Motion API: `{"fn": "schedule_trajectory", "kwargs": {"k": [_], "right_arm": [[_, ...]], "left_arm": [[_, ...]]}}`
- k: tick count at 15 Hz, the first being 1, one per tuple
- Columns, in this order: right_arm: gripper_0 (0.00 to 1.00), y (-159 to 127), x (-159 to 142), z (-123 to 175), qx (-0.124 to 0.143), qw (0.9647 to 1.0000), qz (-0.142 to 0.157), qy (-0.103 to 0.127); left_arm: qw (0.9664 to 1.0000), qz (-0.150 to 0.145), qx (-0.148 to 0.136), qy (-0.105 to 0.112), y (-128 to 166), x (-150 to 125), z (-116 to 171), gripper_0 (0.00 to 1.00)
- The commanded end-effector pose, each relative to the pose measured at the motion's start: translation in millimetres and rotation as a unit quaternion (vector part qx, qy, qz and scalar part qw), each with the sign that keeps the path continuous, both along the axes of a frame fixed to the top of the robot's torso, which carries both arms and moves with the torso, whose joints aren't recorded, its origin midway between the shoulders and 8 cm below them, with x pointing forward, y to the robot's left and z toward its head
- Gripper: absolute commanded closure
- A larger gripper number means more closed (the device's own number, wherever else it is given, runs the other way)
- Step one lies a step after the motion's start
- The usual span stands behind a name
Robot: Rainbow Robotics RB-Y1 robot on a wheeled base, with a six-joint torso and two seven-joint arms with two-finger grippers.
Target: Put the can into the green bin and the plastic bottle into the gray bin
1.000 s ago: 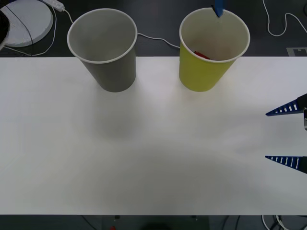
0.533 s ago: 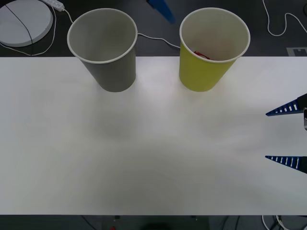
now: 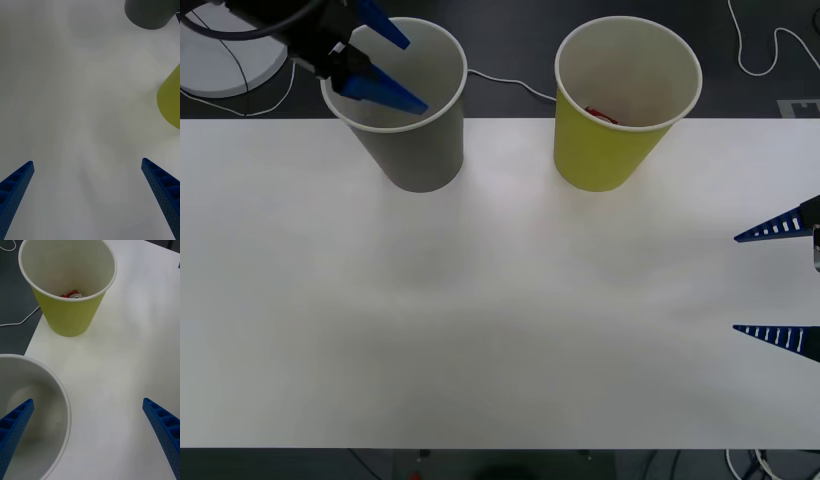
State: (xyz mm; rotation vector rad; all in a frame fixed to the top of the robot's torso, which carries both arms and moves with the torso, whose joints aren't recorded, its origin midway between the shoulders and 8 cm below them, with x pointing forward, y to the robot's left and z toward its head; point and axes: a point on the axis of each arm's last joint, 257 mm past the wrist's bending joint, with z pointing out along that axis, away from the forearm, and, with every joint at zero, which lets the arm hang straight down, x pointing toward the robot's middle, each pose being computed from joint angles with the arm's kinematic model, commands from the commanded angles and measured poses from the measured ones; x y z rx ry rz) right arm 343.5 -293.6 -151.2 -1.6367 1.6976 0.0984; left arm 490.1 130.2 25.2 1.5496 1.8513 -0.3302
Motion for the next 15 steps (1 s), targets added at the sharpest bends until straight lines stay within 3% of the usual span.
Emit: {"fn": "schedule_trajectory", "kwargs": {"k": [1,5,9,15], "right_arm": [[0.00,0.0,0.0,0.0,0.000,1.0000,0.000,0.000],[0.00,0.0,0.0,0.0,0.000,1.0000,0.000,0.000],[0.00,0.0,0.0,0.0,0.000,1.0000,0.000,0.000],[0.00,0.0,0.0,0.0,0.000,1.0000,0.000,0.000]], "left_arm": [[0.9994,-0.024,0.016,-0.020,38.9,-13.3,-18.7,0.00],[0.9969,-0.047,0.043,-0.047,81.8,-30.0,-46.5,0.00],[0.9952,-0.069,0.039,-0.057,110.6,-41.6,-73.5,0.00],[0.9890,-0.115,0.059,-0.071,144.8,-67.1,-111.5,0.00]]}}
